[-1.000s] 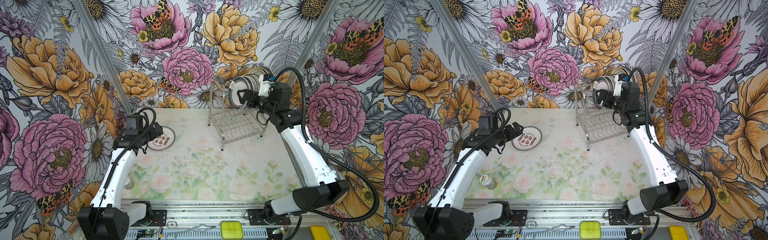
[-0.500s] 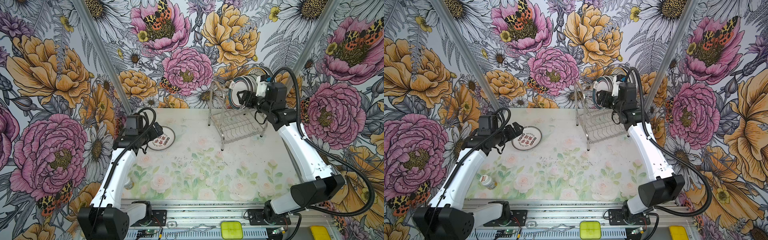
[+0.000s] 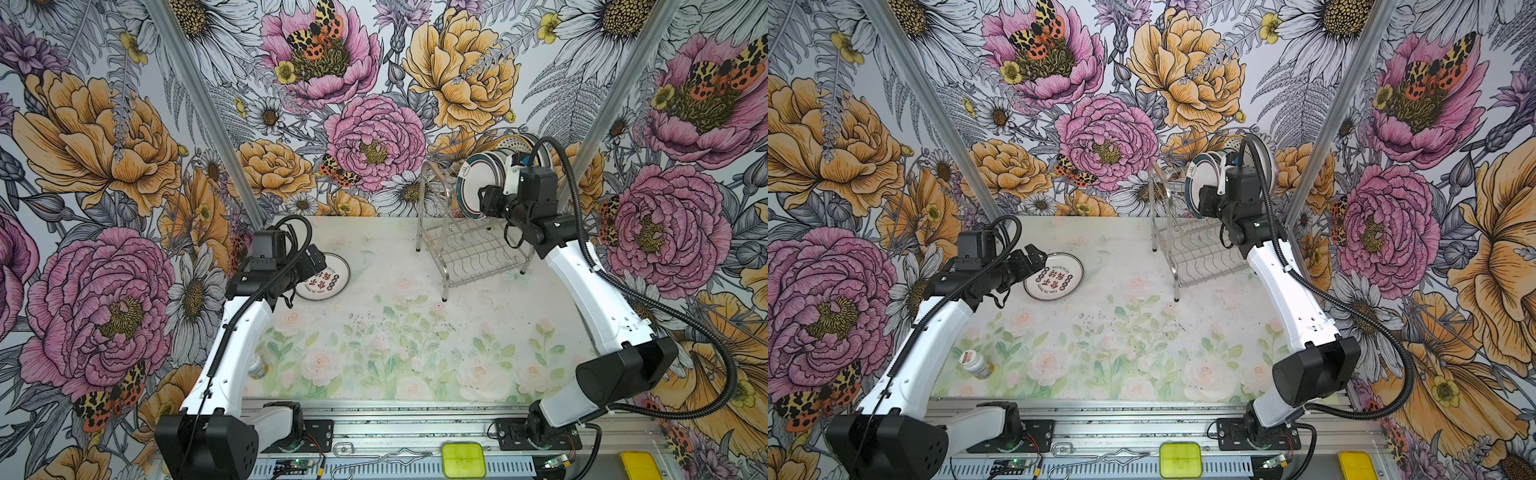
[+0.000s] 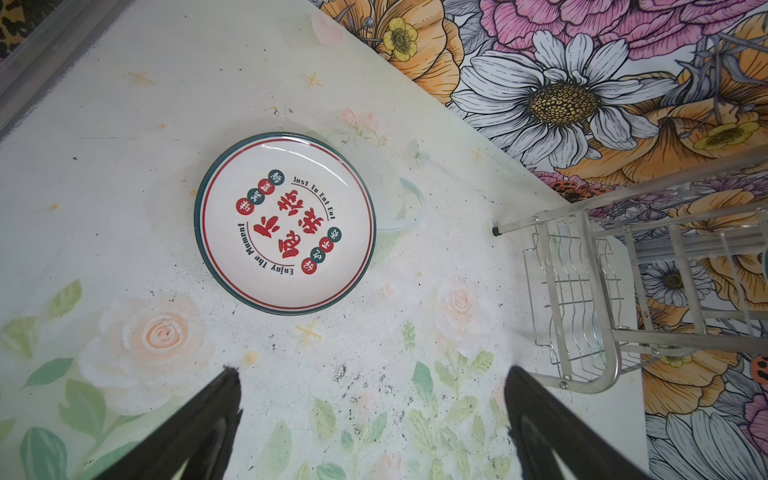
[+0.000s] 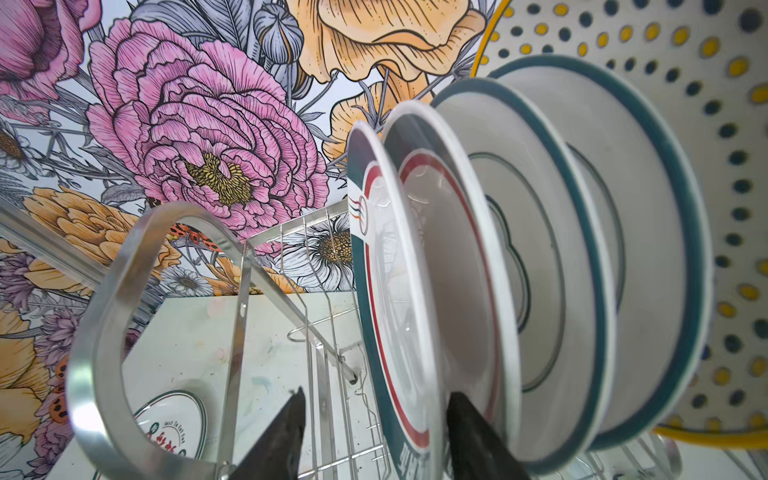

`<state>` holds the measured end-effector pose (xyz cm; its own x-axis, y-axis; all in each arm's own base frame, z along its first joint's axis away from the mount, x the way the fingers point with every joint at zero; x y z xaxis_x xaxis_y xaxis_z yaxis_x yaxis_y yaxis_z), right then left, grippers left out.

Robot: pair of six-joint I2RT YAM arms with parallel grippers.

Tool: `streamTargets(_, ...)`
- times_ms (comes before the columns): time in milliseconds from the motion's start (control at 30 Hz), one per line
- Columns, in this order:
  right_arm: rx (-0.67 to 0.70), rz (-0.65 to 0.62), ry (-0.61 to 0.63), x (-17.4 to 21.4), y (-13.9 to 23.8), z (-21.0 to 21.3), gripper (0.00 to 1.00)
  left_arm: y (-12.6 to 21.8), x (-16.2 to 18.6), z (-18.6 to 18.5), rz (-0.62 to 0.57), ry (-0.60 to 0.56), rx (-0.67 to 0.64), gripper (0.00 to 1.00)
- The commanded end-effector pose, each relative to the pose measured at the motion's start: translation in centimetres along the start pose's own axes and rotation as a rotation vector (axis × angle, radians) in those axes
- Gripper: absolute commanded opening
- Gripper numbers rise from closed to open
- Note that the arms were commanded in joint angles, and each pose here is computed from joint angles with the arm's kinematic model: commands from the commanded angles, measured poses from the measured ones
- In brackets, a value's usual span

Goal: Unload the plates from the dish rack
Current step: 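Lower the right gripper onto the nearest green-rimmed plate's rim in the rack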

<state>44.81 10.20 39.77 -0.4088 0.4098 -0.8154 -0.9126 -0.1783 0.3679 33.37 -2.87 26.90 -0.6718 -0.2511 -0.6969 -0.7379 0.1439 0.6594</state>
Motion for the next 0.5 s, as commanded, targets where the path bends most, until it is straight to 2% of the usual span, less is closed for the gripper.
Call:
streamTargets(0,0.035,-0.043,0.032,-1.0,0.1,0.2,0.51,0.1,0.5,-0.3,0.006,-0.015,0.017,0.99)
streamTargets(467,0.047,-0.027,0.076,-0.2,-0.9,0.5,0.31,-1.0,1.4,0.0,0.030,0.002,0.011,0.99)
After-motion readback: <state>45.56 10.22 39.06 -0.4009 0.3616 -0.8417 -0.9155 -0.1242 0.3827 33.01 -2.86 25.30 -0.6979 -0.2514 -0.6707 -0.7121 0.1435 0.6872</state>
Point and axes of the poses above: each gripper's point midway between its finger pads, its own y axis back along the fingers, its own z axis along the line the jaws close on, x = y × z, the point moved 2 cm from there along y, back along the fingers, and after that the axes turned 15 degrees about -y, right-handed, at the moved point
